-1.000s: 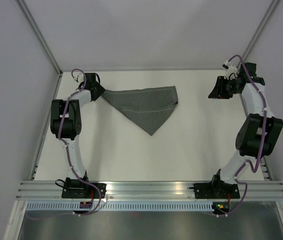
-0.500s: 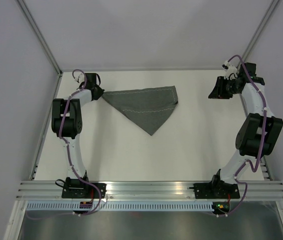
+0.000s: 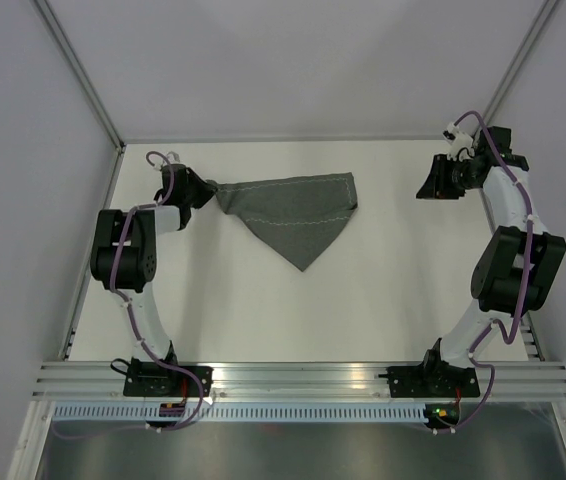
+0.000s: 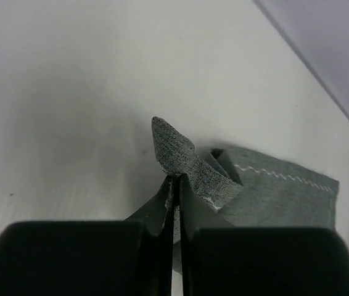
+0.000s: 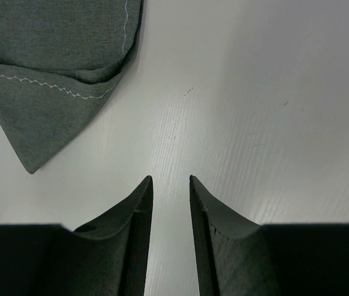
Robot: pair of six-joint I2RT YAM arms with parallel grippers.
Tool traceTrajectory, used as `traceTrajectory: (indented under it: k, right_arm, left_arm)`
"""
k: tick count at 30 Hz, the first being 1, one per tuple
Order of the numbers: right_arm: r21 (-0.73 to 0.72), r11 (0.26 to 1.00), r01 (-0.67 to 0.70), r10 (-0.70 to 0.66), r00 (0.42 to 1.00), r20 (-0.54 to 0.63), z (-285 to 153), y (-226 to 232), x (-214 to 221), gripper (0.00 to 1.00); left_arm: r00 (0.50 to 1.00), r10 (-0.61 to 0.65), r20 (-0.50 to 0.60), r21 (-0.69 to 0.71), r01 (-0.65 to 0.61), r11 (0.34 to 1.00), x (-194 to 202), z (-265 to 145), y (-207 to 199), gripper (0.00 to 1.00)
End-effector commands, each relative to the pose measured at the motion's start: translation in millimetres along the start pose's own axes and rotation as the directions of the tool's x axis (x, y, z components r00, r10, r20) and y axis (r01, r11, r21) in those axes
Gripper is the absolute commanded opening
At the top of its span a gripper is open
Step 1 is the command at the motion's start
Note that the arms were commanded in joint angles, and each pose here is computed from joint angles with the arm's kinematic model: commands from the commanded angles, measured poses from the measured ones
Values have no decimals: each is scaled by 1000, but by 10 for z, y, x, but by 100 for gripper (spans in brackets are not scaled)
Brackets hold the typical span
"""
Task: Fold the napkin, place the utensils inside, and roll it up
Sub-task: Fold the napkin
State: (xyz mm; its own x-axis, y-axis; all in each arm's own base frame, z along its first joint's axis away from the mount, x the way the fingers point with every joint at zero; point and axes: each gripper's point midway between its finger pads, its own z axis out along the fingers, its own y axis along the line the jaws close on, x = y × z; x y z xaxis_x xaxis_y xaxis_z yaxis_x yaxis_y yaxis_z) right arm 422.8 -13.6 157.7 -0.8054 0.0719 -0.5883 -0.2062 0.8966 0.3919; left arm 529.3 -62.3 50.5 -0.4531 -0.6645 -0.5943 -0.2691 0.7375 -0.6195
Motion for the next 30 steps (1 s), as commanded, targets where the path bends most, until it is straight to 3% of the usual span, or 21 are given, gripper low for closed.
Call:
traceTrajectory:
  k: [1, 6, 14, 24, 27, 30]
  right_arm:
    - [-26, 999, 45, -45, 999, 0, -21, 105, 21, 36]
    - [-23, 996, 81, -81, 997, -5, -40, 210, 45, 36]
    - [-31, 995, 90, -90, 996, -22, -14, 258, 113, 36]
    - [-28, 993, 119, -120, 992, -50, -6, 342, 226, 36]
    - [-28, 992, 126, -127, 990, -53, -16, 367, 242, 36]
    - [-43, 988, 148, -150, 987, -57, -10, 469, 264, 36]
  left_arm:
    - [984, 104, 146, 333, -148, 931, -412, -324, -806, 2]
    - [973, 140, 182, 452, -209, 867, -416, -564, -1056, 3]
    - [948, 284, 140, 675, -302, 674, -117, -951, -1570, 2]
    - [837, 523, 162, 805, -418, 420, 567, -1363, -1982, 2]
    - [795, 586, 157, 799, -451, 397, 759, -1412, -2021, 2]
    - [773, 620, 137, 771, -476, 422, 860, -1360, -1985, 2]
